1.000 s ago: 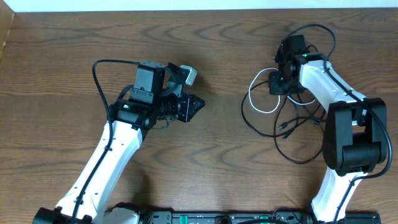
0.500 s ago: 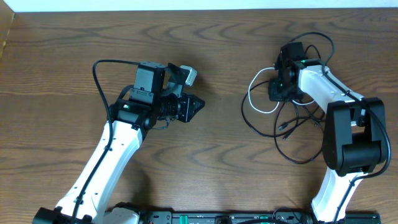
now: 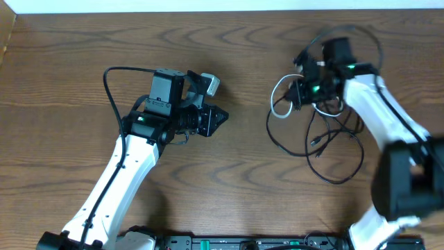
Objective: Untangle cables
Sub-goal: 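Pull the white cable out rightward with the right gripper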
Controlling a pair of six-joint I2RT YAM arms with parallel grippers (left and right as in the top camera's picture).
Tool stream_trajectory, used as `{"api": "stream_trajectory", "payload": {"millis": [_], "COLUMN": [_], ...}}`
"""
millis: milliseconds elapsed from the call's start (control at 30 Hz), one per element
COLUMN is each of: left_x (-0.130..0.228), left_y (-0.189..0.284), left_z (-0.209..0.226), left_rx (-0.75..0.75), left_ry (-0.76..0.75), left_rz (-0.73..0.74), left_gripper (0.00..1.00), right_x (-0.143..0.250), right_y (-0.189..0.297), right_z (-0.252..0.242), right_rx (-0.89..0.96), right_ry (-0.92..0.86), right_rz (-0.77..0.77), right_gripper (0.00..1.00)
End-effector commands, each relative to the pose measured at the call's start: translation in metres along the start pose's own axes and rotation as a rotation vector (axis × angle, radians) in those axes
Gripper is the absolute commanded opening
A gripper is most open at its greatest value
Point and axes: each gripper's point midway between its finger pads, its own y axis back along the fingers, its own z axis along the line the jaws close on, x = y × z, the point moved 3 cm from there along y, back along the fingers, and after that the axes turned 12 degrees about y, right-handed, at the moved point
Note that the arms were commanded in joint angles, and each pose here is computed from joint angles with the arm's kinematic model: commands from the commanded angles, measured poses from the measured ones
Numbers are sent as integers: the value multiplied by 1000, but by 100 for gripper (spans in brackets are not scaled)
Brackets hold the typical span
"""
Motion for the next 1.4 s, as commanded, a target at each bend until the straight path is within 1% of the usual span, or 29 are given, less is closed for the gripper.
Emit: {"api": "stream_trajectory", "payload": {"millis": [0,100,133,167,300,333,467,600,633,700,833,900,1000,1033,1167,1233,1367], "left_x": [-5,-5,-5,-5,-3,-3,-3,-3,-3,-3,-3,-3,-3,-3,-3,-3,0], "left_y": [7,7,7,7,6,6,6,6,6,6,6,6,6,7,7,7,6], "left_z": [-6,-6,-6,-6,-6,-5,-5,-5,-5,-5,-5,-5,-5,-5,-5,-5,-4], "left_rx": [3,3,4,3,1,0,0,0,0,0,0,0,0,0,0,0,-4], "left_ry": [-34,-33,-33,-33,-28,-27,-26,-26,-26,-25,-26,-26,-25,-26,-26,-26,-19], "left_rz": [-24,-23,-23,-23,-15,-14,-12,-12,-12,-12,-13,-12,-12,-12,-12,-12,-2], "left_gripper": [21,21,21,21,21,21,21,21,21,21,21,21,21,21,21,21,21], "right_x": [-48,-53,-52,-47,-39,-38,-41,-45,-44,-40,-26,-22,-22,-20,0,18,50], "right_y": [82,141,151,176,231,251,293,324,335,339,336,334,335,336,355,377,417], "right_z": [50,67,70,75,93,100,123,139,137,131,98,74,47,31,-18,-39,-52], "right_rx": [1,163,191,273,407,450,492,523,585,634,807,921,1002,1031,1124,1183,1270], "right_ry": [132,153,155,156,171,172,190,218,204,184,96,11,-93,-153,-384,-507,-675], "right_rz": [-227,-312,-321,-337,-375,-396,-457,-526,-537,-522,-397,-333,-307,-292,-289,-312,-354], "right_gripper": [1,1,1,1,1,1,1,1,1,1,1,1,1,1,1,1,1]}}
